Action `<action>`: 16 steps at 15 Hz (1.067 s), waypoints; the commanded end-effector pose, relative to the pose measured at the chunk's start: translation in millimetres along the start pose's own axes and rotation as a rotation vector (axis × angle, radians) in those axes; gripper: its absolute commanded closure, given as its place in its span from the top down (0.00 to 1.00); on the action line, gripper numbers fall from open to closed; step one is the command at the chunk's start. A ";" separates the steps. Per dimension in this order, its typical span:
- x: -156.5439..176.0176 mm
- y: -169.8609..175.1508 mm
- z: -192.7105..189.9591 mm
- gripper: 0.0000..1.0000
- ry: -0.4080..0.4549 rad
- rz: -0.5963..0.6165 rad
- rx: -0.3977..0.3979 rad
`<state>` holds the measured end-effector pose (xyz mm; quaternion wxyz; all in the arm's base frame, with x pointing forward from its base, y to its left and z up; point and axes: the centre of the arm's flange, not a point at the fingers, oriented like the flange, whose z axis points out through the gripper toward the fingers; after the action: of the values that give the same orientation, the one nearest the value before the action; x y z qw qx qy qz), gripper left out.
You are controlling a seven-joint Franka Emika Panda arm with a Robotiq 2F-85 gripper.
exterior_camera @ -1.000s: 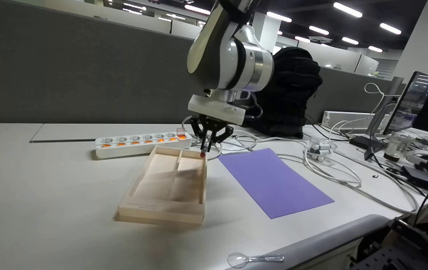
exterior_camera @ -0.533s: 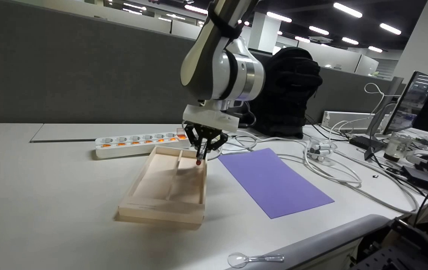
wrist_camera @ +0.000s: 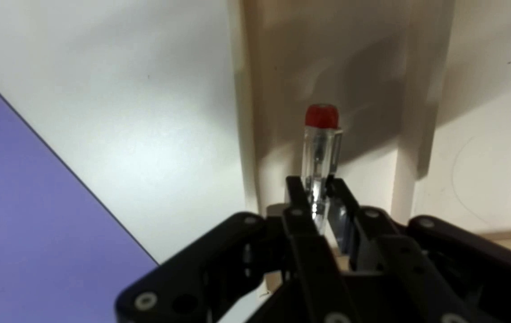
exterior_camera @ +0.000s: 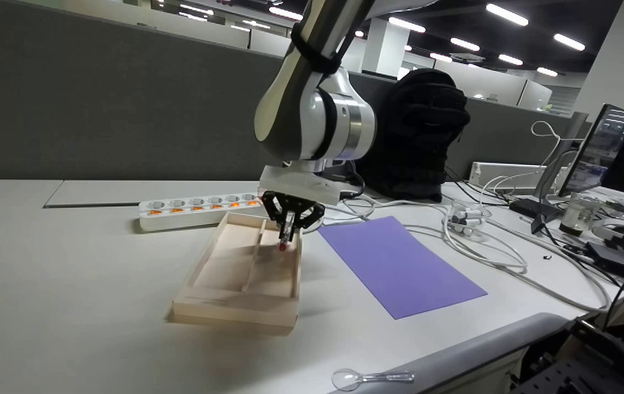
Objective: Move the screwdriver from the mat to the tray
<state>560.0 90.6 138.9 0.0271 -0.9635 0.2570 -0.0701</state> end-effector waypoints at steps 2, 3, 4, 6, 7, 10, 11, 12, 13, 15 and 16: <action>8.7 -6.9 -3.1 0.50 0.001 0.003 0.010; 9.8 -7.2 -5.2 0.58 0.006 0.005 0.013; 11.1 -7.6 -8.5 0.64 0.012 0.008 0.015; 13.1 -8.3 -15.5 0.78 0.022 0.011 0.021; 14.1 -8.7 -19.5 0.84 0.024 0.013 0.025; 18.9 -10.5 -42.0 0.99 0.023 0.043 0.031; 22.4 -9.0 -53.4 1.00 -0.001 0.070 0.021; 26.1 -4.1 -64.0 1.00 -0.010 0.090 0.007; 30.3 2.3 -72.9 1.00 -0.016 0.099 -0.012; 41.9 26.1 -92.2 1.00 -0.021 0.137 -0.049; 47.8 42.5 -100.5 1.00 -0.033 0.166 -0.066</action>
<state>577.3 60.7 206.3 0.0234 -0.9520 0.2991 -0.0603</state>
